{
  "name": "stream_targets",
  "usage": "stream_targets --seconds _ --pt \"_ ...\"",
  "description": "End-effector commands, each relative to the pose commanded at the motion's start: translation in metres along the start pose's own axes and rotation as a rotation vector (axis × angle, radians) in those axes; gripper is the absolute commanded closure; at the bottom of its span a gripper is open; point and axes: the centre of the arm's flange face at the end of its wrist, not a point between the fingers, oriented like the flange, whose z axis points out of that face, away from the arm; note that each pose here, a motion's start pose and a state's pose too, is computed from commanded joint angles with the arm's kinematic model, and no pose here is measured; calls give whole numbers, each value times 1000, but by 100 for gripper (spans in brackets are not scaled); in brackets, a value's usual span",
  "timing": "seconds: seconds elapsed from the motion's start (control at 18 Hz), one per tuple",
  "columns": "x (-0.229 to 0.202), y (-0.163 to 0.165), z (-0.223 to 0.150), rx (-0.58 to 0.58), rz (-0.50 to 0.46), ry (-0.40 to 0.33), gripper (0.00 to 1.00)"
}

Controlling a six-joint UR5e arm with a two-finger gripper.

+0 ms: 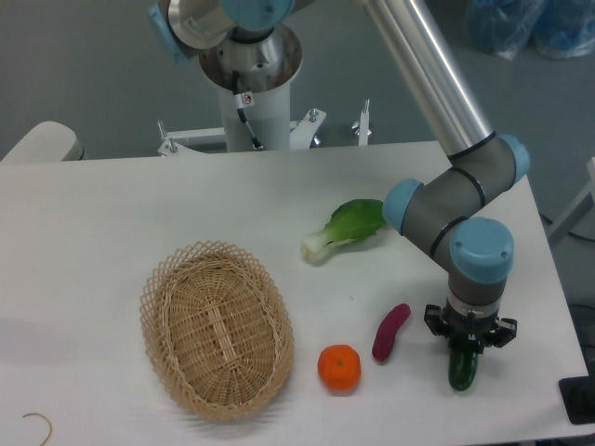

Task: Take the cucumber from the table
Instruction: 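Lower the gripper around the cucumber and close the fingers on it, then lift the grasped cucumber up off the table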

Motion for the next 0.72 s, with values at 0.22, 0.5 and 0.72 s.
stream_targets --seconds 0.22,0.5,0.72 --pt "-8 -3 -46 31 11 -45 48" --pt "-2 6 -139 16 150 -23 48" --pt "7 16 -192 2 236 3 48"
